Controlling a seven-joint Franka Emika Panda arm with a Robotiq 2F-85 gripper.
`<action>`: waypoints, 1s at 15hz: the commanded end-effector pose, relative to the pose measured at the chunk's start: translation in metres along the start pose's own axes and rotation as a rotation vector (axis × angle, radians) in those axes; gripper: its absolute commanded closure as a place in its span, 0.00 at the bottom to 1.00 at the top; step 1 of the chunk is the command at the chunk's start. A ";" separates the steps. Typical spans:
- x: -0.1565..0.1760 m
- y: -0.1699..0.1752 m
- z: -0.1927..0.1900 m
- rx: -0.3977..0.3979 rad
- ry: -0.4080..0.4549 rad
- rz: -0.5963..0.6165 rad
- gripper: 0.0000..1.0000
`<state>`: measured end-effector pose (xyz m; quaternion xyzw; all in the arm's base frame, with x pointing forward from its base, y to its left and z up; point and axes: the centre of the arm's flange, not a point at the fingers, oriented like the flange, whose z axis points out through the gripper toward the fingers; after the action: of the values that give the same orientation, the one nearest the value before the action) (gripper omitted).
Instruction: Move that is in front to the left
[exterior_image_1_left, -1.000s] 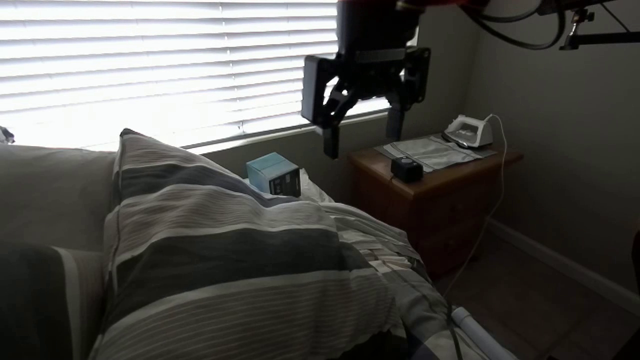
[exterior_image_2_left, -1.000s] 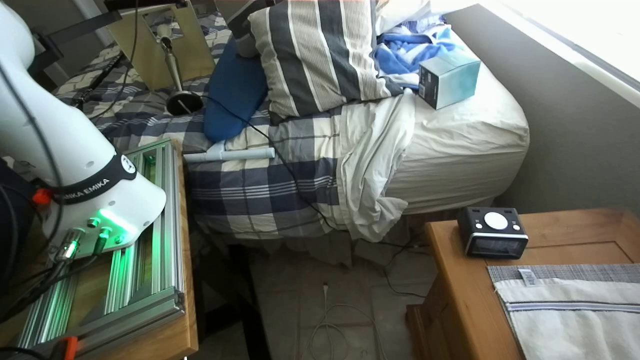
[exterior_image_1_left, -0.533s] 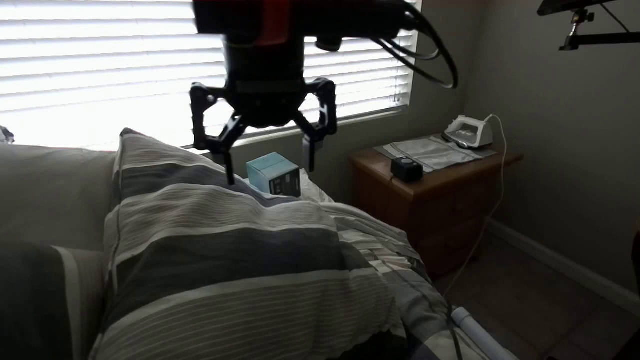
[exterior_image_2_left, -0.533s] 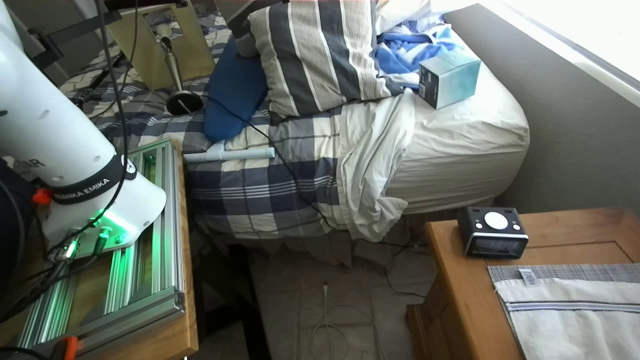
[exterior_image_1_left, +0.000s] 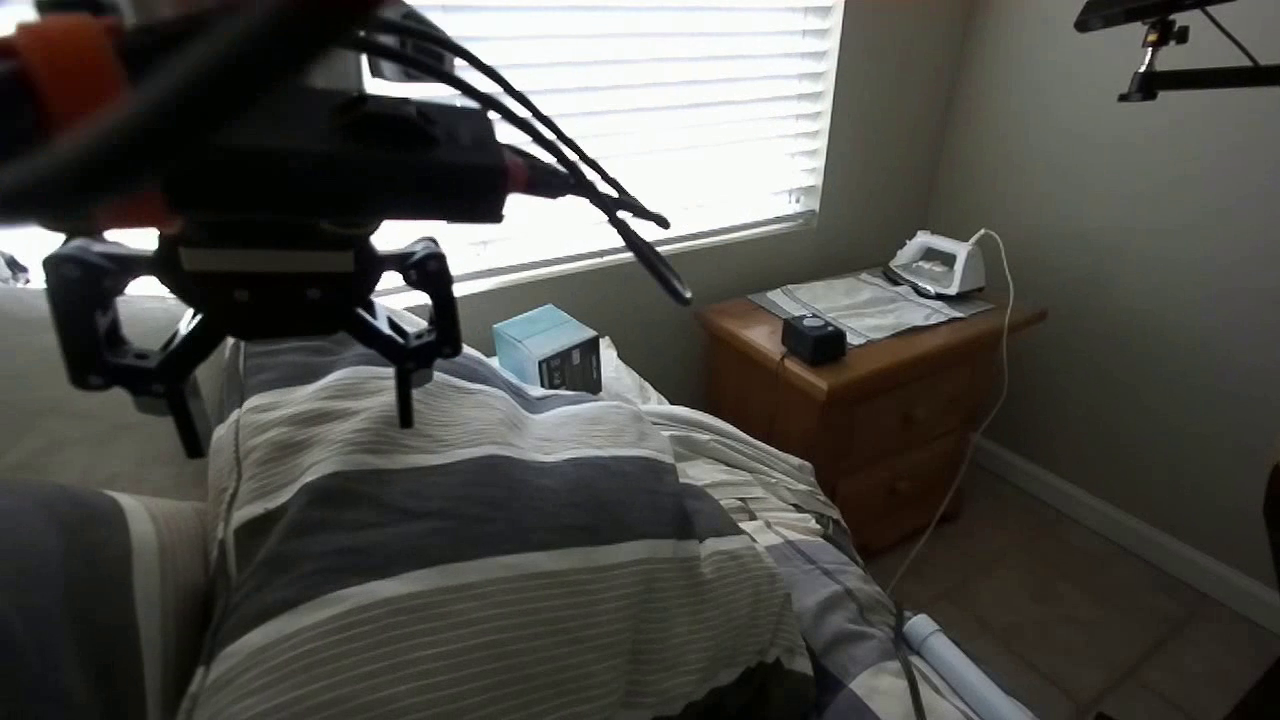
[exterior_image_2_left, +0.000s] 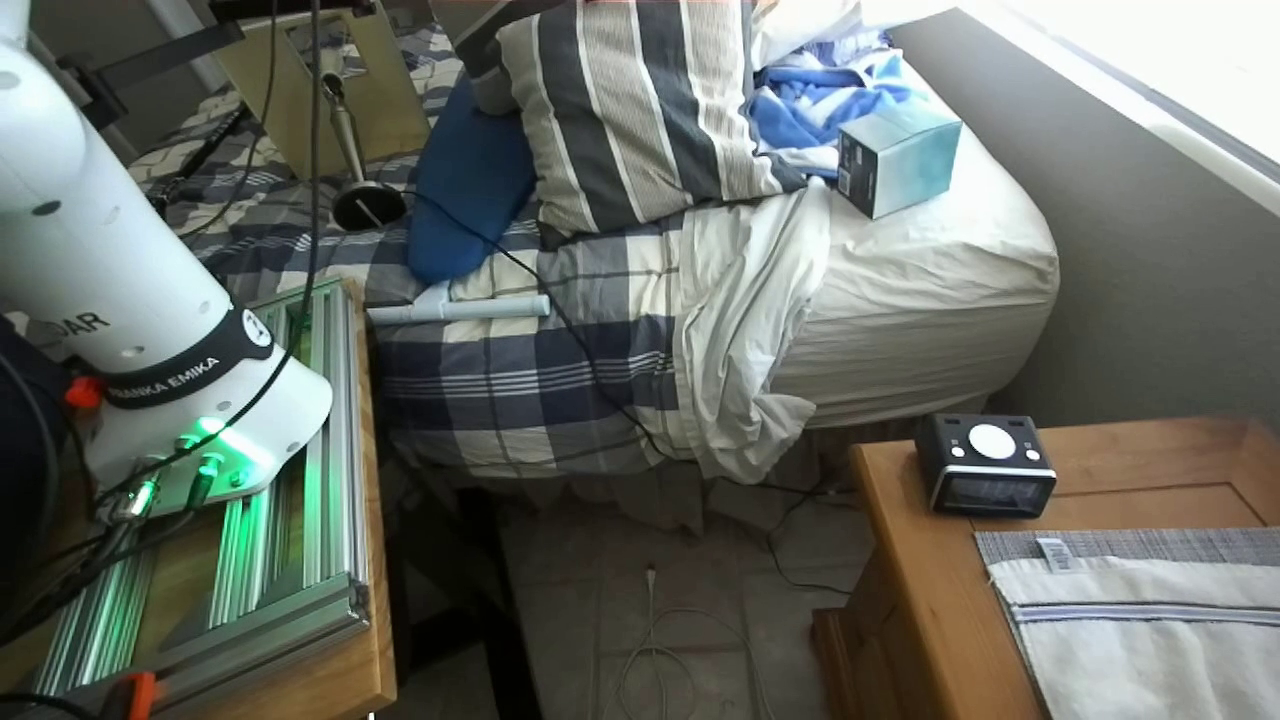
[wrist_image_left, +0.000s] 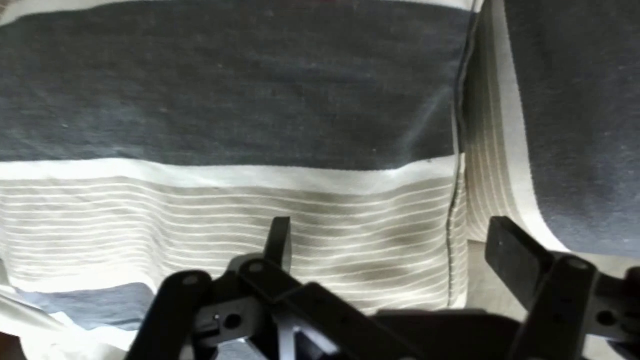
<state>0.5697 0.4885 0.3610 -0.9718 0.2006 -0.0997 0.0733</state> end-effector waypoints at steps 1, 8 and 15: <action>0.017 -0.058 0.033 -0.025 0.085 -0.086 0.00; 0.020 -0.060 0.062 -0.255 0.132 -0.190 0.34; 0.044 -0.028 0.045 -0.325 0.099 -0.187 0.83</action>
<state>0.6031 0.5088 0.3203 -0.9794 0.1251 -0.1262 -0.0955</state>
